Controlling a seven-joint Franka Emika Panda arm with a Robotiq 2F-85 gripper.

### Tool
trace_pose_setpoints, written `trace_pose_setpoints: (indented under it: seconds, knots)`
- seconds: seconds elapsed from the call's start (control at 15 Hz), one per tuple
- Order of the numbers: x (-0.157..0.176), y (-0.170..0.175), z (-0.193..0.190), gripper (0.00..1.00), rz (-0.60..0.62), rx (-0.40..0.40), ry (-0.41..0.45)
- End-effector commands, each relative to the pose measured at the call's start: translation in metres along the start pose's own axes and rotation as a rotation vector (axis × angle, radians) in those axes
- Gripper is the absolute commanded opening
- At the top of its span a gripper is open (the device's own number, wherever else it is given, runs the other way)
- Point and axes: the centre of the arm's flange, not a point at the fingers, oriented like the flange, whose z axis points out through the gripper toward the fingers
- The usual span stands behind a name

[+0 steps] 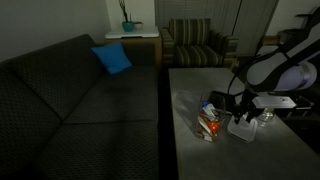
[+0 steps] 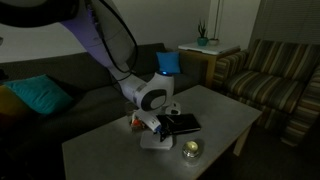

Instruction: Press the button atop the lid and then put the lid on the table

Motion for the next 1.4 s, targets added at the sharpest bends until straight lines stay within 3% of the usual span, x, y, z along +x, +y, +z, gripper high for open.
trace_pose_setpoints:
  seconds: [0.0, 0.07, 0.13, 0.33, 1.0, 1.33]
  knots:
    - [0.018, -0.005, 0.028, 0.28, 0.024, -0.023, -0.006]
    - [0.018, -0.006, 0.028, 0.59, 0.021, -0.025, -0.003]
    - [0.019, -0.008, 0.024, 0.79, 0.019, -0.029, 0.002]
    - [0.021, -0.014, 0.004, 0.99, 0.011, -0.019, 0.032]
    - [0.054, -0.038, -0.106, 1.00, -0.020, -0.029, 0.152]
    - [0.063, -0.053, -0.142, 1.00, -0.042, -0.054, 0.201]
